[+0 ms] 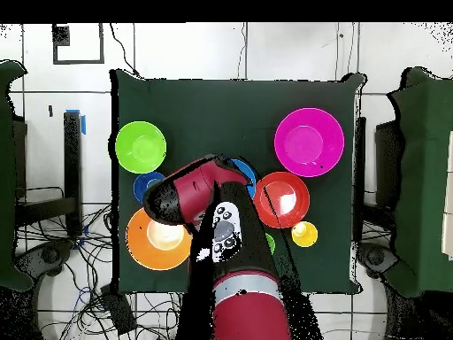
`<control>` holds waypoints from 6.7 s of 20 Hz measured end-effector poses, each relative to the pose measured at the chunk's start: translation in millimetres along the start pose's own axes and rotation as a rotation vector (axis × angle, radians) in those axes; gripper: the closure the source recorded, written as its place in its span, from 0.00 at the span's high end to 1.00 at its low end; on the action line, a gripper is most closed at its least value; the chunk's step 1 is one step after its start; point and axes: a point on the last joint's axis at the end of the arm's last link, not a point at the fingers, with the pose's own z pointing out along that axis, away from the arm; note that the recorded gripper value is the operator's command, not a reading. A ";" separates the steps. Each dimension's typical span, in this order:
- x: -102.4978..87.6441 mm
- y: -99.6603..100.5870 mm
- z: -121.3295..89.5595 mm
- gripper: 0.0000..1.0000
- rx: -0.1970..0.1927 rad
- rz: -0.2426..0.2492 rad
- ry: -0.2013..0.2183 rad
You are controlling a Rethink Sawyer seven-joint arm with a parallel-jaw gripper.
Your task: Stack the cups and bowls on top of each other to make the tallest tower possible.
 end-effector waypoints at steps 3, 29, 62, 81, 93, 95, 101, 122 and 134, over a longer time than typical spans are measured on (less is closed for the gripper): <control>-9.2 1.9 -5.7 0.00 -0.004 -0.008 -0.022; -77.1 -12.6 -42.5 0.00 0.016 -0.056 -0.248; -113.9 -47.5 -60.8 0.00 0.031 -0.146 -0.329; -140.0 -65.6 -75.9 0.00 0.077 -0.169 -0.458; -159.3 -73.8 -58.5 0.00 0.073 -0.313 -0.478; -162.2 -73.5 -56.8 0.00 0.076 -0.339 -0.479; -166.9 -76.1 -56.0 0.00 0.087 -0.384 -0.484; -181.3 -100.2 -66.0 0.00 0.111 -0.340 -0.514; -180.8 -123.7 -63.8 0.00 0.118 -0.300 -0.520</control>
